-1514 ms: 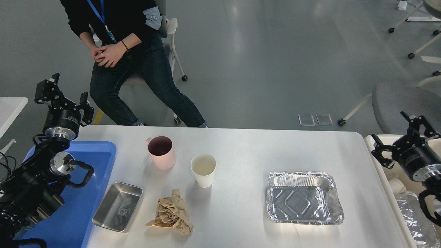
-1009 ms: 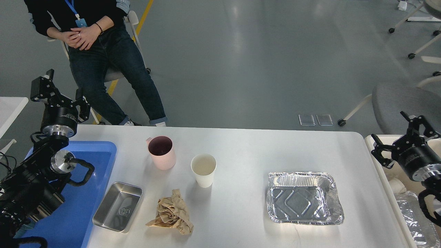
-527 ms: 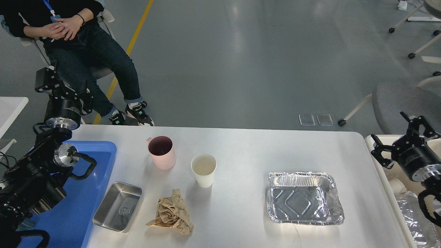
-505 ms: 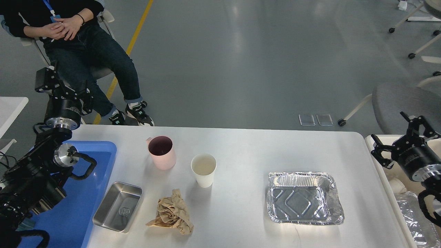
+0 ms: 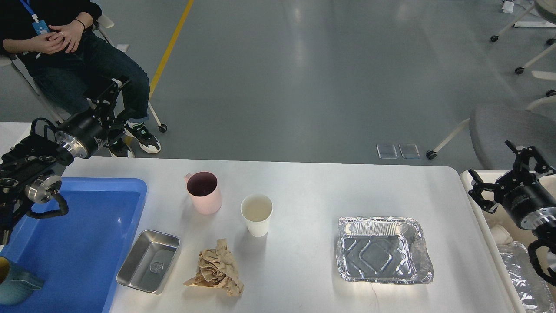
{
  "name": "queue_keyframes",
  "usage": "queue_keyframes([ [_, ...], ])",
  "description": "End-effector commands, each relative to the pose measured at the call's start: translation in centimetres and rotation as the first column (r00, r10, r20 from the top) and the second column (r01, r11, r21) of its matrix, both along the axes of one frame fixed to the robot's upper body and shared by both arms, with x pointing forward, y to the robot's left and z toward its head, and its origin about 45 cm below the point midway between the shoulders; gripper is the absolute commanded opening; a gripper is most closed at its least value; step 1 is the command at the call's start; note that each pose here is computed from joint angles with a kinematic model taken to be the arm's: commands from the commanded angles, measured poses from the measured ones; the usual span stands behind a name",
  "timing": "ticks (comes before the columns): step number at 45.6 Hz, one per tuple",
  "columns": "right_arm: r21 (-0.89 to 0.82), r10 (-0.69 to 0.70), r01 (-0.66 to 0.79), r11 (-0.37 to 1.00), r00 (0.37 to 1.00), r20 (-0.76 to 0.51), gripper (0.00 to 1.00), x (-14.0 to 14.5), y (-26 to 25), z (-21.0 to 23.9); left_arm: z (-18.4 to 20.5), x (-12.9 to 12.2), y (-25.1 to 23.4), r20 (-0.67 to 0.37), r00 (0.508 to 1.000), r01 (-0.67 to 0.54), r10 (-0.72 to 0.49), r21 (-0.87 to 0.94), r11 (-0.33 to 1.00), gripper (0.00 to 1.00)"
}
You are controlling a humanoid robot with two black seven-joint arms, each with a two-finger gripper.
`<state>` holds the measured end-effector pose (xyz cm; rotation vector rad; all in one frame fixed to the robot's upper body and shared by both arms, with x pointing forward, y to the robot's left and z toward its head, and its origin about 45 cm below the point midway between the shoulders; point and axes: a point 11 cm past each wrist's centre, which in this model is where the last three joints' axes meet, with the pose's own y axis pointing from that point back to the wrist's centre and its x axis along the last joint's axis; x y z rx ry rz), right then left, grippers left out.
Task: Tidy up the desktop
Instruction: 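Move the left gripper out over the blue bin toward the pink cup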
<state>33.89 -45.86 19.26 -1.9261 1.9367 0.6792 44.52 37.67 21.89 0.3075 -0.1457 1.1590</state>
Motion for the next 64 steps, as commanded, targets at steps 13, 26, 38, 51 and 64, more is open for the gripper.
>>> queue_keyframes([
  [13, -0.025, -0.001, 0.001, 1.0, 1.0, 0.004, 1.0, 0.0, -0.7, 0.7, -0.8, -8.5, 8.1, -0.262, 0.951, 0.26, -0.165, 0.388, 0.884, 0.97],
  [26, -0.026, 0.001, -0.001, 1.0, 1.0, 0.008, 1.0, 0.1, -0.7, 0.9, 2.9, -16.2, 10.8, -0.397, 0.886, 0.416, -0.24, 0.45, 0.79, 0.97],
  [38, -0.023, 0.002, -0.002, 1.0, 1.0, 0.015, 1.0, 0.3, -0.6, 1.0, 12.3, -17.2, 12.9, -0.382, 0.89, 0.427, -0.25, 0.499, 0.754, 0.97],
  [51, -0.02, 0.005, -0.005, 1.0, 1.0, 0.02, 1.0, 0.5, -0.4, 1.2, 16.4, -17.6, 12.7, -0.381, 0.881, 0.456, -0.281, 0.524, 0.719, 0.97],
  [64, -0.026, 0.004, -0.004, 1.0, 1.0, 0.02, 1.0, 0.5, -0.6, 1.3, 17.2, -16.8, 12.1, -0.354, 0.886, 0.455, -0.3, 0.537, 0.71, 0.97],
])
